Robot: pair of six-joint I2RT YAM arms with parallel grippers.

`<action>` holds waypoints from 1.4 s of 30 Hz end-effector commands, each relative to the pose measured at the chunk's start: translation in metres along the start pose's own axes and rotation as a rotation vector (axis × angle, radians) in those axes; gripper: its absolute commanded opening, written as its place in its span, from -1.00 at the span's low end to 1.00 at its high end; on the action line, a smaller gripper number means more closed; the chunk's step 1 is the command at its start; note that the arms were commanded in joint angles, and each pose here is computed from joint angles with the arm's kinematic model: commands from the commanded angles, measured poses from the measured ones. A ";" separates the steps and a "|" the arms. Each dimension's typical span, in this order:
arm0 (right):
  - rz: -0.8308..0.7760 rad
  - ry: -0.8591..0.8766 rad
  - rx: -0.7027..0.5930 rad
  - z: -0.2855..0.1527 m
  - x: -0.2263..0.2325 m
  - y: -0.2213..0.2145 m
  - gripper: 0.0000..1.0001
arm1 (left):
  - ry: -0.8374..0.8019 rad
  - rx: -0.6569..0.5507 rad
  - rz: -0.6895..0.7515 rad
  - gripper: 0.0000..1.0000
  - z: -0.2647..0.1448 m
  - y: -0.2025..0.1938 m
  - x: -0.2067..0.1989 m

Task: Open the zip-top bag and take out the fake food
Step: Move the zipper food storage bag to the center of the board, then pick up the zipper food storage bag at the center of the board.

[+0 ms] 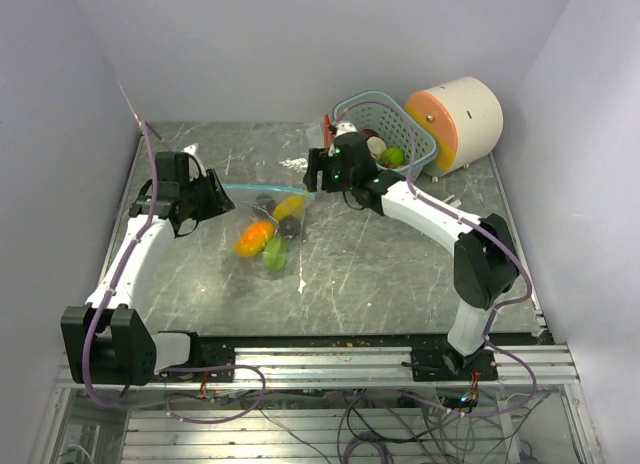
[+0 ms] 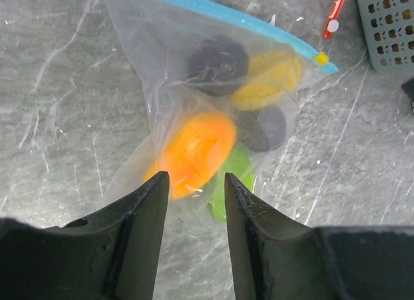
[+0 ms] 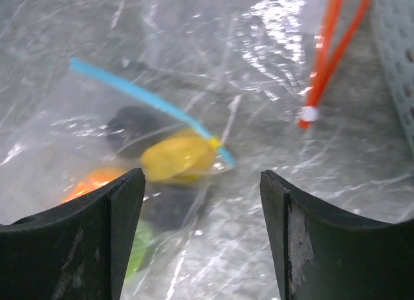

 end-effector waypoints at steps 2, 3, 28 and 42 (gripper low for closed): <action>0.021 0.052 0.077 0.028 -0.024 -0.020 0.51 | -0.023 -0.077 0.052 -0.06 -0.019 0.017 -0.010; 0.017 0.058 0.081 0.036 -0.024 -0.021 0.53 | -0.025 -0.077 0.052 -0.09 -0.020 0.017 -0.010; -0.135 0.230 -0.072 0.022 -0.012 0.009 -1.00 | -0.110 -0.119 0.059 -0.29 -0.023 0.024 -0.020; -0.364 0.672 -0.178 -0.046 0.015 0.073 -1.00 | -0.667 -0.242 0.316 0.20 -0.061 0.064 -0.088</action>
Point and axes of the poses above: each gripper's point midway between its finger pads, its own z axis out along the fingers, its own x axis along the line the jaws close on, y = z × x, the point moved 9 cm from there along -z, back along the fingers, and after that the axes turned 6 degrees about -z, right-handed, at the moved point
